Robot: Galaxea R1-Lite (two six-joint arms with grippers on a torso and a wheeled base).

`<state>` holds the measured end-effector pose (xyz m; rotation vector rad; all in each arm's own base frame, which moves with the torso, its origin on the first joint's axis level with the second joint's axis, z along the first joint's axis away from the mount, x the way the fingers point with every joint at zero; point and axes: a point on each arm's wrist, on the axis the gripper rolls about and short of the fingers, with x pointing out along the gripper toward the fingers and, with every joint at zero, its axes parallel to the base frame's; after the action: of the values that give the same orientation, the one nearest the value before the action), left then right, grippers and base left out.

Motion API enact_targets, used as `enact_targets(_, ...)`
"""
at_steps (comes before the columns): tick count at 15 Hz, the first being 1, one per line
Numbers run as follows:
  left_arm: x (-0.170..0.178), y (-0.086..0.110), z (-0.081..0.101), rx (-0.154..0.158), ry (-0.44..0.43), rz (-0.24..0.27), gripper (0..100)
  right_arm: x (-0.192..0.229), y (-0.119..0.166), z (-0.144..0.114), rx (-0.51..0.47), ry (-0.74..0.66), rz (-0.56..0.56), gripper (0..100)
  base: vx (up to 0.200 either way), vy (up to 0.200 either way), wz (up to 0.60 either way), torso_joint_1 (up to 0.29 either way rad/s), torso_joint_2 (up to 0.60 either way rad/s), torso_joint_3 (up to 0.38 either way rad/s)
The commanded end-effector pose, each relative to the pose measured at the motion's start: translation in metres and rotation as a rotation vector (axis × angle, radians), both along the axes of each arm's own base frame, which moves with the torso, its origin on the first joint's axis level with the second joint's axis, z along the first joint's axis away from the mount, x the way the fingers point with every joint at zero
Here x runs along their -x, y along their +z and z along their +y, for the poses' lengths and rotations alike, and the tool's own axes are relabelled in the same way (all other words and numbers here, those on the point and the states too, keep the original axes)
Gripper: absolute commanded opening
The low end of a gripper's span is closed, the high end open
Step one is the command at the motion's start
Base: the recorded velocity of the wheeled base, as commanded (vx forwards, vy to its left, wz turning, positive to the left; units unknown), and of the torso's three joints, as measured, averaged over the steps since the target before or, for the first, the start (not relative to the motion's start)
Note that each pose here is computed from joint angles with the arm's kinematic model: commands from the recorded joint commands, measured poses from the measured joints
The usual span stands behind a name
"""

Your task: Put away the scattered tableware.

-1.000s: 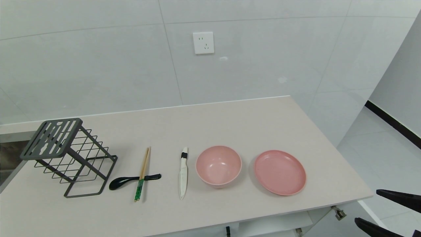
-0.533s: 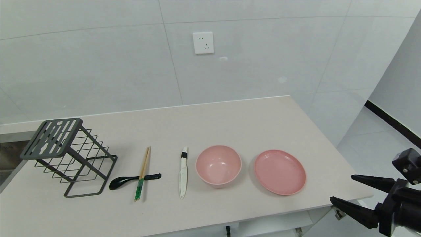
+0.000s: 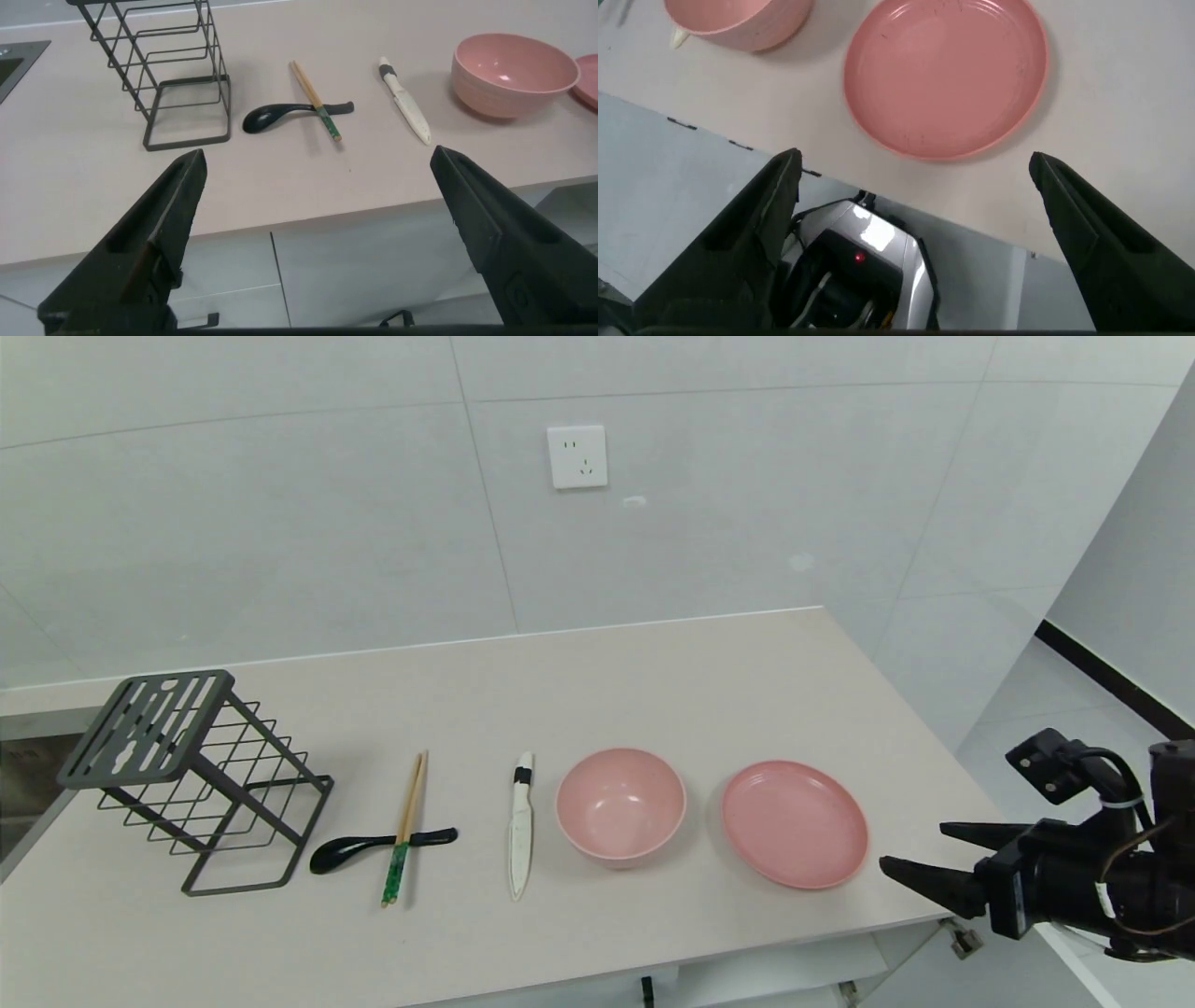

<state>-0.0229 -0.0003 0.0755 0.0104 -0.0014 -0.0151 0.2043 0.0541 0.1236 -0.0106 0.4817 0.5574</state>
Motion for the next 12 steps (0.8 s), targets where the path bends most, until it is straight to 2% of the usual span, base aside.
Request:
enact_targets(1, 0.0, 0.0, 0.0, 0.0, 0.0, 0.001, 100, -0.022, -0.009, 0.005, 0.013, 0.003, 0.04, 100, 0.0, 0.0, 0.0, 0.0, 0.0, 0.0)
enact_targets(5, 0.0, 0.0, 0.0, 0.004, 0.0, 0.001, 100, -0.044, -0.02, 0.006, 0.039, -0.028, 0.071, 100, 0.0, 0.0, 0.0, 0.0, 0.0, 0.0)
enact_targets(7, 0.0, 0.0, 0.0, 0.004, 0.0, 0.001, 100, -0.056, -0.023, 0.002, 0.083, -0.055, 0.038, 100, 0.0, 0.0, 0.0, 0.0, 0.0, 0.0)
enact_targets(12, 0.0, 0.0, 0.0, 0.004, 0.0, 0.001, 100, -0.088, -0.041, 0.008, 0.064, -0.041, -0.003, 100, 0.0, 0.0, 0.0, 0.0, 0.0, 0.0)
